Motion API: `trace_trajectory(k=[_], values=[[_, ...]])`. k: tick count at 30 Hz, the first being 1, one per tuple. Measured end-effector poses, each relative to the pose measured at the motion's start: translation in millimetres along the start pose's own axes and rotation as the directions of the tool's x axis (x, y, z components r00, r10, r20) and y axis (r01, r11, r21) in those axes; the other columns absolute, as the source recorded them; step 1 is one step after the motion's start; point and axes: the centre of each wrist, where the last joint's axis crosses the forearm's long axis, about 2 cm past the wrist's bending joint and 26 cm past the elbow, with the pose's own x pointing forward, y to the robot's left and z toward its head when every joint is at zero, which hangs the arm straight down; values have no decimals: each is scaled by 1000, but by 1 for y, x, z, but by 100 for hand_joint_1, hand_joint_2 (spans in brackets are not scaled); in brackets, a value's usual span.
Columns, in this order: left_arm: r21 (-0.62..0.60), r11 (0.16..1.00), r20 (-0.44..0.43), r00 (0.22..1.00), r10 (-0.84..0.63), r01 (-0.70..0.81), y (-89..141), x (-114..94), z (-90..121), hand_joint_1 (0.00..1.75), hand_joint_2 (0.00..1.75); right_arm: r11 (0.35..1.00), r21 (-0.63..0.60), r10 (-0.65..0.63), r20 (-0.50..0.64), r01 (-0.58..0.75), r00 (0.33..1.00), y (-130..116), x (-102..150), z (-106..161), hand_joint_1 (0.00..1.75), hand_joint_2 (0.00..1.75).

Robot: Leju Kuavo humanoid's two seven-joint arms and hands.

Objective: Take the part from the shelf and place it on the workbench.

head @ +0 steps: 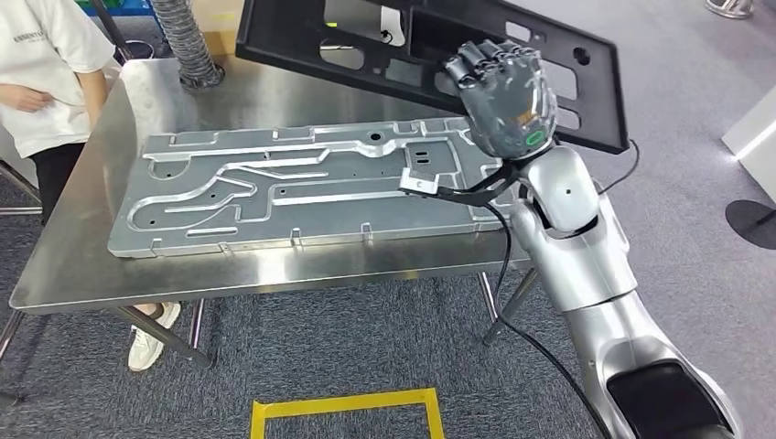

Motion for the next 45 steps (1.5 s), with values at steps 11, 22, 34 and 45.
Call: trace_trajectory(k=[11,22,34,45], values=[[5,1000,4,1000,13,-13,1,1,0,0,175,923,369,-174,135,113,976,77,35,15,175,175],[31,999,9,999,35,-35,6,-2,1,0,175,820,531,-322,118,215,939,103,70,36,175,175],[29,999,27,999,34,-35,6,-2,1,0,175,781,592,-303,84,197,949,112,74,53,175,175],[3,999,63,997,53,-53,1,-2,1,0,175,696,706,-247,64,131,967,122,76,78,175,175]])
